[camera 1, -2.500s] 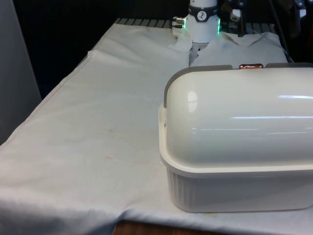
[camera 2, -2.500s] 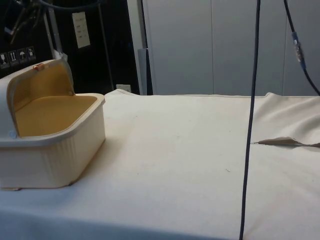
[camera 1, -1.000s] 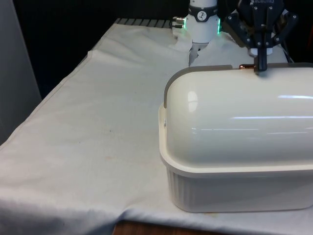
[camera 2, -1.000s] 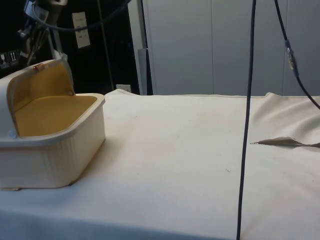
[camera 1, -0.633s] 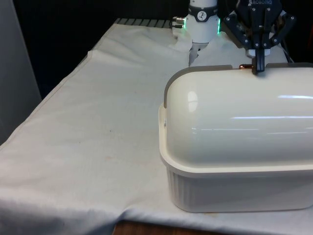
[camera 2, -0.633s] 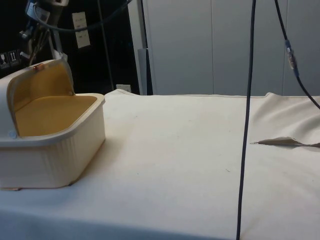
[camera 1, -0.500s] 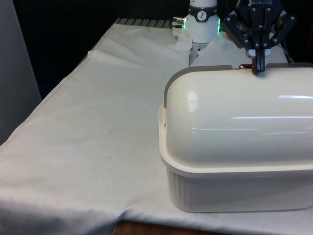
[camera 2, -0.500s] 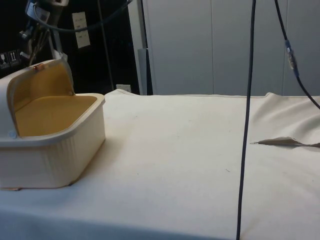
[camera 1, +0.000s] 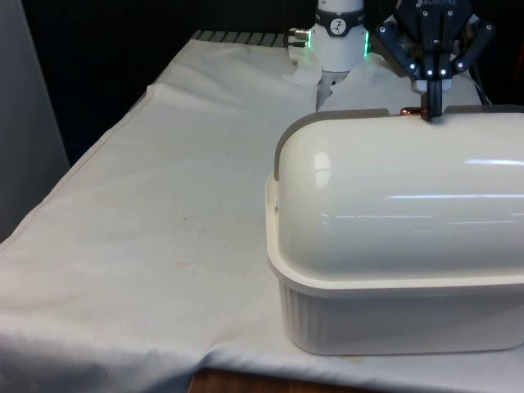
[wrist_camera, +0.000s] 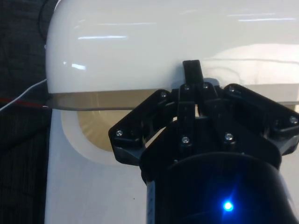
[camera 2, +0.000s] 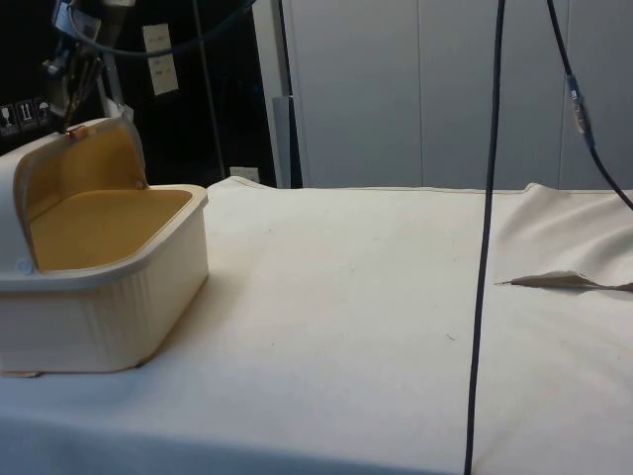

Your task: Open the lid, then close it.

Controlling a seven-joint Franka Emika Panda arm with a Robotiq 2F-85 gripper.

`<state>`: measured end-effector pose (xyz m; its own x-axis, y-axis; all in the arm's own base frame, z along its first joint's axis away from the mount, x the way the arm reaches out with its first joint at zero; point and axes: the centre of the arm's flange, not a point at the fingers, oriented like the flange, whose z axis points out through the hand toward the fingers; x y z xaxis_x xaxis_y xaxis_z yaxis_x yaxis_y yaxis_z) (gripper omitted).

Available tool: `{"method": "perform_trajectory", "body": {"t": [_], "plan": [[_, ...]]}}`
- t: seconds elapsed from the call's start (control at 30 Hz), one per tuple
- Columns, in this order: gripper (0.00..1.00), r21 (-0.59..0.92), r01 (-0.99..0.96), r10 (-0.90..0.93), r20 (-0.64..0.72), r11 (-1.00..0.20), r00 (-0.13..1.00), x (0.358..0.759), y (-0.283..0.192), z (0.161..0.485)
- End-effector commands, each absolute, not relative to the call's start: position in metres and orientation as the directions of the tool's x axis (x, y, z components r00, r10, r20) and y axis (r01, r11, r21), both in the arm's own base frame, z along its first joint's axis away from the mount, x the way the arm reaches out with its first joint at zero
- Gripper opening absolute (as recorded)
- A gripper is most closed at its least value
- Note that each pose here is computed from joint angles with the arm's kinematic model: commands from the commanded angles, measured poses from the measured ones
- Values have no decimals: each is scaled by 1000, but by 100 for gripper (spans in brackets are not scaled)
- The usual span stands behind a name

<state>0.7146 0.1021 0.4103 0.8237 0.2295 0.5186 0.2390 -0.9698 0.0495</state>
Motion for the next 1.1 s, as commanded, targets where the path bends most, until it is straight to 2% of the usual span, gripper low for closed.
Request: {"method": "perform_trajectory", "body": {"t": [0.0, 0.4, 1.07], "plan": [[0, 53, 241, 234, 507, -969, 830, 714, 102, 411], [0, 54, 253, 248, 466, -966, 849, 712, 102, 411], [0, 47, 280, 280, 315, -959, 907, 697, 104, 408]]}}
